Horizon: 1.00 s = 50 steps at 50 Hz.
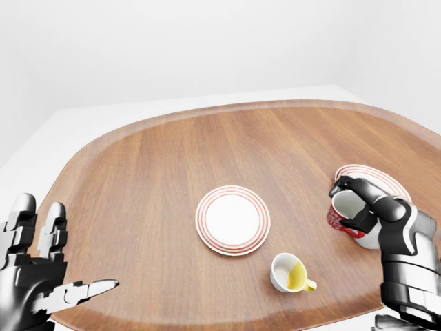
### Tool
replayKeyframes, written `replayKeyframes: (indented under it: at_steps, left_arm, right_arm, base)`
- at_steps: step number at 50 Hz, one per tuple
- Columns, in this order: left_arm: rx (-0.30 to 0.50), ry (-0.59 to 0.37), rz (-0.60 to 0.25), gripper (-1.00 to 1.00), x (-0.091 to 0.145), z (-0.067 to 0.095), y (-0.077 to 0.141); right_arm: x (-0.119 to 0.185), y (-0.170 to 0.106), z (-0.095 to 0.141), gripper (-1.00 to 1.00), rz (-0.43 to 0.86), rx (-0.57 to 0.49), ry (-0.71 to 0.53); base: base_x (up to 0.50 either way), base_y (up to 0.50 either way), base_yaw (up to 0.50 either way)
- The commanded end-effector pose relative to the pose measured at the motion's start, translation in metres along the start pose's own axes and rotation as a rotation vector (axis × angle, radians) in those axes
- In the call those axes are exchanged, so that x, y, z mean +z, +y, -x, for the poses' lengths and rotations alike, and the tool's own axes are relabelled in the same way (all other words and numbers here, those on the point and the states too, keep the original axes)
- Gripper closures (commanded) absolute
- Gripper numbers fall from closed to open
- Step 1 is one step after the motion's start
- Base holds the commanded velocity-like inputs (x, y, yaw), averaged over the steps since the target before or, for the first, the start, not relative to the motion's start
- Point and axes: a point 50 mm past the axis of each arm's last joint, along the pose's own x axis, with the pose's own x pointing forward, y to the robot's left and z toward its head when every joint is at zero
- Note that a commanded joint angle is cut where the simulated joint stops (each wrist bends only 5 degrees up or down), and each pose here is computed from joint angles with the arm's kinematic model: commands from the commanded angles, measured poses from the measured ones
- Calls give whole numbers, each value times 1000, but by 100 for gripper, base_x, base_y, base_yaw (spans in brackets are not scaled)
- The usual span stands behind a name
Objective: Put the red mug on the left plate.
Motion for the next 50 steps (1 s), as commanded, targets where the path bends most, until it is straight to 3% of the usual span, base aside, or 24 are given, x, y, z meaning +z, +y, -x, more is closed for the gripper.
replayKeyframes:
  at_steps: [1, 6, 10, 17, 24, 33, 40, 50]
  left_arm:
    - [2, 1, -1, -100, -1, -1, 0]
    - [3, 4, -4, -100, -1, -1, 0]
    - [5, 0, -3, -100, -1, -1, 1]
    - [4, -6, -2, -100, 0, -2, 2]
    - [15, -9, -7, -100, 0, -2, 3]
    - [9, -5, -11, -100, -1, -3, 1]
    - [16, -7, -11, -100, -2, -4, 2]
    - [18, -7, 0, -100, -1, -2, 4]
  right_arm:
    - [133, -43, -2, 100, 263, -163, -218]
    - [177, -35, -17, 100, 282, -192, -303]
    - [220, -17, -25, 100, 297, -135, -450]
    - [287, 9, -13, 100, 422, -141, -596]
    - [319, 42, -5, 100, 497, -172, -670]
    - [328, 69, 3, 100, 492, -119, -737]
    - [330, 73, 12, 100, 487, -107, -773]
    - [306, 94, -2, 100, 422, -20, -740]
  base:
    - [0, 0, 0]
    - [0, 0, 0]
    - [0, 0, 0]
    - [0, 0, 0]
    - [0, 0, 0]
    - [0, 0, 0]
    - [0, 0, 0]
    - [0, 0, 0]
